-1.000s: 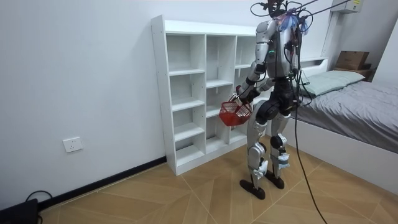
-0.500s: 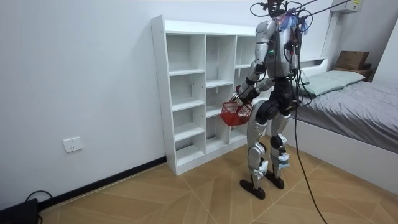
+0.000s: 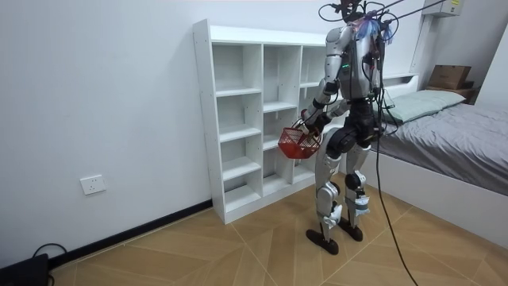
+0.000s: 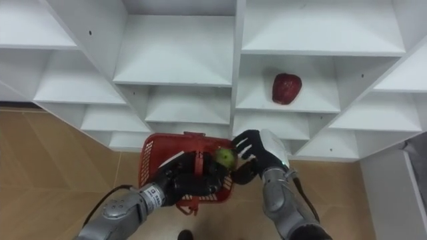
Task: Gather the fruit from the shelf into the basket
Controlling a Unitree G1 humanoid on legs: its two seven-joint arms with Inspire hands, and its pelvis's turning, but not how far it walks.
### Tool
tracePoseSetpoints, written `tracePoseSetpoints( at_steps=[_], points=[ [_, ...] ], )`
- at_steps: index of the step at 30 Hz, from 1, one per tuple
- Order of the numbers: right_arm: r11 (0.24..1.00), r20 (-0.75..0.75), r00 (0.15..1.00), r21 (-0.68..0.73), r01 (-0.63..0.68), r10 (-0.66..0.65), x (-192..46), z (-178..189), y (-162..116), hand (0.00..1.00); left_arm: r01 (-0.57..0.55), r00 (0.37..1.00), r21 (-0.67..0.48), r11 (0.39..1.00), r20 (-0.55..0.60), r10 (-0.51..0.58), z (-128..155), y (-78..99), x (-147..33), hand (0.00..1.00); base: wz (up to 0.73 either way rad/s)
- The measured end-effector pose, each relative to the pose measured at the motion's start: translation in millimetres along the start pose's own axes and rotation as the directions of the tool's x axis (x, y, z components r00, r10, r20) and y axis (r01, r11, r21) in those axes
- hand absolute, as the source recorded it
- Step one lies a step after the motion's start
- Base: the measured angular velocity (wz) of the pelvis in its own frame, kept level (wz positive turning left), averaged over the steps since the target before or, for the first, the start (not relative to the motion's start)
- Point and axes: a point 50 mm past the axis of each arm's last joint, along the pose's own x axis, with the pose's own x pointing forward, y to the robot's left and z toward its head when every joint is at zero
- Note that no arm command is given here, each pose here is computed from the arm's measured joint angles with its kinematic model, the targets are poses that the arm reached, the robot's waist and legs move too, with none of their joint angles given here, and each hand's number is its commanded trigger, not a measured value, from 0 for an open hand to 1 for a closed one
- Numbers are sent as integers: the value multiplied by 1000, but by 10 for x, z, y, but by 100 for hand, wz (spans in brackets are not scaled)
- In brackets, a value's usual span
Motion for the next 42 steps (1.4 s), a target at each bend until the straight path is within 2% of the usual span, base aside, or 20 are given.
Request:
tracePoseSetpoints(
  at_steps=[19, 29, 38, 42],
  points=[
    [999, -12, 999, -2, -42, 42, -10, -39, 9, 0, -4, 999, 7, 1000, 50, 4, 110, 20, 15, 100, 0],
    [999, -34, 998, -14, -48, 48, -24, -89, 20, 0, -20, 999, 14, 1000, 41, 19, 100, 66, -10, 100, 0],
    [999, -49, 998, 28, -44, 46, -69, -126, 54, 0, -110, 994, 11, 994, 3, 110, -9, 203, -122, 100, 0],
    [998, -57, 997, 45, -54, 56, -201, -231, 117, 0, -166, 986, -6, 986, -34, 166, -148, 273, -245, 100, 0]
  ],
)
